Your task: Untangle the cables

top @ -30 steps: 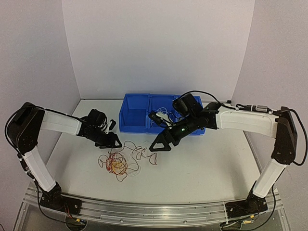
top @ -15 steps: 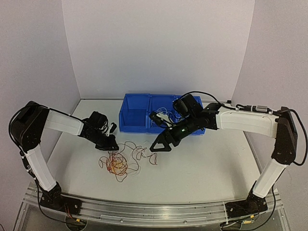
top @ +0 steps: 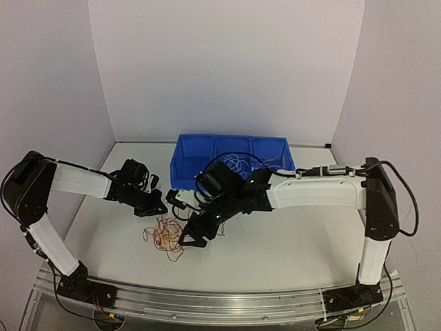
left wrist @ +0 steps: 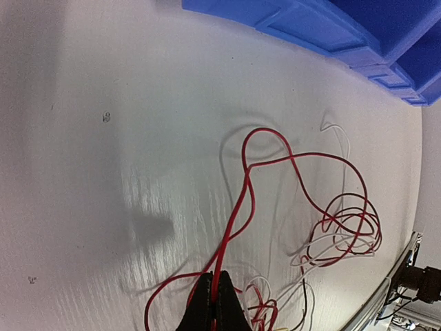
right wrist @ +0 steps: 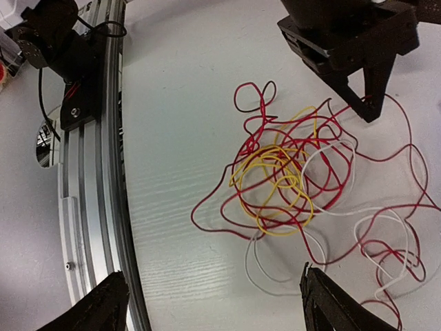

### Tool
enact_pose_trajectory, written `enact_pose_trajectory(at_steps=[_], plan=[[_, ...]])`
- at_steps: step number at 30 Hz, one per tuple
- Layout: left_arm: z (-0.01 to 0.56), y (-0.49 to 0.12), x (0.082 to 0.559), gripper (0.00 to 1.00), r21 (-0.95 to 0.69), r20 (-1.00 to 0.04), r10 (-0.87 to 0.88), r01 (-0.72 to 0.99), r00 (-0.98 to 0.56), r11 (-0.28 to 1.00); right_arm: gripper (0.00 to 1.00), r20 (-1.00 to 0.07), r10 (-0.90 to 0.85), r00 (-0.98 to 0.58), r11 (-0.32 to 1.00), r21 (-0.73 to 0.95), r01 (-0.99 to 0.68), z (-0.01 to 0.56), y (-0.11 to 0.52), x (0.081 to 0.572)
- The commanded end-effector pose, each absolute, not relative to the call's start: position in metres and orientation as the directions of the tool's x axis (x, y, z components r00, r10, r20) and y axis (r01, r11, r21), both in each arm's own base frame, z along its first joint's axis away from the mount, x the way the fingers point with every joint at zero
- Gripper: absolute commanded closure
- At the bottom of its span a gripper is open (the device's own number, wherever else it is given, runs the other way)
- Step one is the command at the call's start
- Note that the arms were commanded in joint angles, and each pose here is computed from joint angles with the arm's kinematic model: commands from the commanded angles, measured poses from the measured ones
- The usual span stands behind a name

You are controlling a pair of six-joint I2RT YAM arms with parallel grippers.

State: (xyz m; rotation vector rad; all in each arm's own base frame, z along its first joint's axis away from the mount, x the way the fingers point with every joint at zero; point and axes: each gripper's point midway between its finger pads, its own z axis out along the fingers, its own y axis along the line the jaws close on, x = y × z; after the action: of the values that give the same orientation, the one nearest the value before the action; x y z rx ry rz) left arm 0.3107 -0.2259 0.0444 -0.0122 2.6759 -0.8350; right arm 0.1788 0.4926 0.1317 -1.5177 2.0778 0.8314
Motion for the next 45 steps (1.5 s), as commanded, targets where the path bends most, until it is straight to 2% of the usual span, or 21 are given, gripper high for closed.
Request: enact_pose_trajectory(at_steps=[1, 7, 14, 17, 18, 21, 22, 24, 25, 29, 32, 36, 45], plan=[[0.069, -0.224, 0.306, 1.0, -0.596, -0.335, -0.23, 0.017, -0.914, 0.803, 0.17, -0.686, -0.674, -0.273, 0.259, 0.126, -0.957, 0.096, 0.528, 0.21], [0.081, -0.228, 0.291, 1.0, -0.621, -0.347, -0.243, 0.028, -0.906, 0.783, 0.17, -0.73, -0.661, -0.176, 0.235, 0.021, -0.972, 0.064, 0.562, 0.234], [0.079, -0.231, 0.283, 1.0, -0.619, -0.338, -0.241, 0.022, -0.909, 0.785, 0.16, -0.748, -0.64, -0.177, 0.316, -0.046, -0.948, 0.037, 0.569, 0.257], [0.078, -0.232, 0.28, 1.0, -0.627, -0.333, -0.248, 0.017, -0.91, 0.779, 0.24, -0.762, -0.616, -0.201, 0.342, -0.028, -0.939, 0.031, 0.574, 0.261], [0.079, -0.232, 0.279, 1.0, -0.633, -0.333, -0.252, 0.017, -0.909, 0.774, 0.28, -0.758, -0.617, -0.211, 0.345, -0.02, -0.938, 0.027, 0.573, 0.26], [0.083, -0.231, 0.278, 1.0, -0.641, -0.336, -0.26, 0.018, -0.905, 0.767, 0.53, -0.749, -0.618, -0.241, 0.369, -0.005, -0.929, 0.019, 0.567, 0.259], [0.084, -0.23, 0.279, 1.0, -0.636, -0.341, -0.263, 0.015, -0.902, 0.772, 0.63, -0.746, -0.617, -0.251, 0.382, -0.005, -0.924, 0.02, 0.563, 0.26], [0.092, -0.226, 0.284, 1.0, -0.613, -0.366, -0.27, 0.012, -0.89, 0.79, 0.92, -0.73, -0.621, -0.287, 0.426, -0.007, -0.905, 0.017, 0.547, 0.259], [0.098, -0.221, 0.289, 1.0, -0.591, -0.386, -0.281, 0.002, -0.879, 0.807, 0.99, -0.721, -0.623, -0.303, 0.455, -0.02, -0.89, 0.017, 0.535, 0.26], [0.132, -0.184, 0.313, 1.0, -0.443, -0.497, -0.353, -0.118, -0.793, 0.889, 1.0, -0.688, -0.619, -0.38, 0.588, -0.085, -0.804, 0.021, 0.466, 0.267], [0.167, -0.164, 0.325, 1.0, -0.376, -0.584, -0.365, -0.157, -0.725, 0.913, 1.0, -0.664, -0.556, -0.5, 0.725, -0.094, -0.682, 0.021, 0.395, 0.276], [0.207, -0.143, 0.33, 1.0, -0.337, -0.665, -0.383, -0.201, -0.641, 0.92, 1.0, -0.684, -0.417, -0.599, 0.865, -0.097, -0.492, 0.042, 0.305, 0.285], [0.259, -0.095, 0.331, 1.0, -0.231, -0.765, -0.385, -0.338, -0.517, 0.912, 1.0, -0.633, -0.365, -0.683, 0.926, -0.173, -0.334, 0.052, 0.194, 0.264]])
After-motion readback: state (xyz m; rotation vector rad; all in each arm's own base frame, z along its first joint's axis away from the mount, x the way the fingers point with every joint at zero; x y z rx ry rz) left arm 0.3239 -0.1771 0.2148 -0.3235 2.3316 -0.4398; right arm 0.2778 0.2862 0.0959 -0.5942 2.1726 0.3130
